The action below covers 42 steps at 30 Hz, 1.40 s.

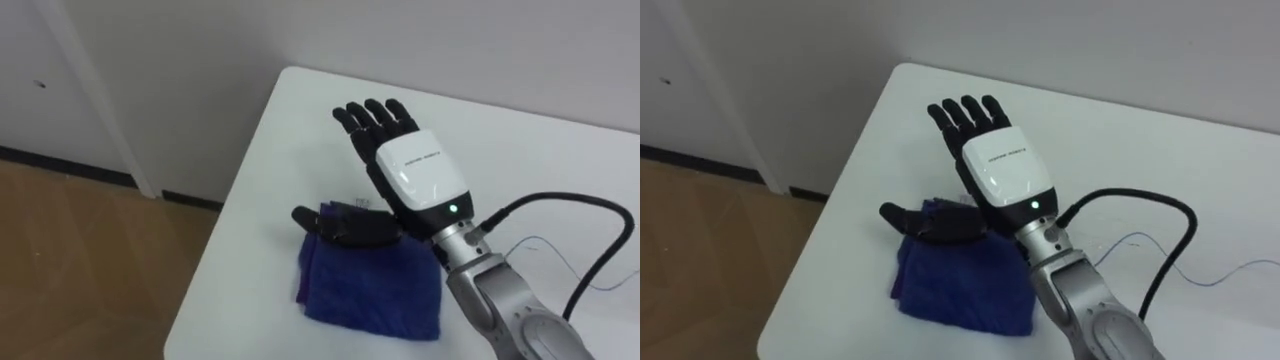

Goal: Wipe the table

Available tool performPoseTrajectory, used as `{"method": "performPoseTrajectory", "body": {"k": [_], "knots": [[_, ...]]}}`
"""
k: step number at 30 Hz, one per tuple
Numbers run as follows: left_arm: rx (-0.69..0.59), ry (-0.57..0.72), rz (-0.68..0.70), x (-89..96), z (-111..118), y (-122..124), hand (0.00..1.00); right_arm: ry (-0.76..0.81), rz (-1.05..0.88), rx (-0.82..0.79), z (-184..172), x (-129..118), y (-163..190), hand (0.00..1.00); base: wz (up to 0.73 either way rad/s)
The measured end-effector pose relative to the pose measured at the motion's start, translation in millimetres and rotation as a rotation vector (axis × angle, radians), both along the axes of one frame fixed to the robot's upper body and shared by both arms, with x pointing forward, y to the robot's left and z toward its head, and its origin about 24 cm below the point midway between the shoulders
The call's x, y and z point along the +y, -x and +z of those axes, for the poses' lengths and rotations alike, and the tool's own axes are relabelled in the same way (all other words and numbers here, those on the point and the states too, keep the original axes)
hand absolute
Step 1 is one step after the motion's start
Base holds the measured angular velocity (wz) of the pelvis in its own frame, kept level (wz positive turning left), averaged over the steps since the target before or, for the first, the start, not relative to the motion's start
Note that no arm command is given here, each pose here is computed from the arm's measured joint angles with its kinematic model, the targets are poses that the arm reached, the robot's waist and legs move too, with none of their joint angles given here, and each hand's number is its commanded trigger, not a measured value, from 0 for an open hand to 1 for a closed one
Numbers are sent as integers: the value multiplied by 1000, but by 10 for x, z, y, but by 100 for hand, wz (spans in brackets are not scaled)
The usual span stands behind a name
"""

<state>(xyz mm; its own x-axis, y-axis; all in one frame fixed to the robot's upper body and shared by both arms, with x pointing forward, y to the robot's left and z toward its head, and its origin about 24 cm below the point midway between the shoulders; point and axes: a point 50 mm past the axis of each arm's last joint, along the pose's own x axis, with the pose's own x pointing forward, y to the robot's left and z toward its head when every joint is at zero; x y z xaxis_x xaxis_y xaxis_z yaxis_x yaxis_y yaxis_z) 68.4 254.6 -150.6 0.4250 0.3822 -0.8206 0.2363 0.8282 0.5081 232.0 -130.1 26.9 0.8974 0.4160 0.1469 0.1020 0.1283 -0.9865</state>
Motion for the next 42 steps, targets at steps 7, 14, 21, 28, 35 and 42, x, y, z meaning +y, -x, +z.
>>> {"method": "performPoseTrajectory", "body": {"k": [7, 14, 21, 28, 35, 42], "knots": [[4, 9, 11, -14, -9, 28, 0, 12, 27, 31, -86, 12, 113, 0, -2], [7, 20, 4, -36, -17, 50, 0, -12, 33, 24, -56, 39, 152, 0, -1], [8, 27, -7, -80, -31, 59, 0, -59, 37, 99, -179, 97, 369, 0, 0], [4, 30, -36, -136, -38, 41, 0, -24, -1, 258, -500, 11, 620, 0, -2], [-12, 34, -42, -131, -30, 30, 0, 10, -27, 339, -707, -87, 695, 0, -3], [9, 39, -29, -124, -47, 94, 0, 8, -37, 350, -790, -128, 695, 100, 1]]}}
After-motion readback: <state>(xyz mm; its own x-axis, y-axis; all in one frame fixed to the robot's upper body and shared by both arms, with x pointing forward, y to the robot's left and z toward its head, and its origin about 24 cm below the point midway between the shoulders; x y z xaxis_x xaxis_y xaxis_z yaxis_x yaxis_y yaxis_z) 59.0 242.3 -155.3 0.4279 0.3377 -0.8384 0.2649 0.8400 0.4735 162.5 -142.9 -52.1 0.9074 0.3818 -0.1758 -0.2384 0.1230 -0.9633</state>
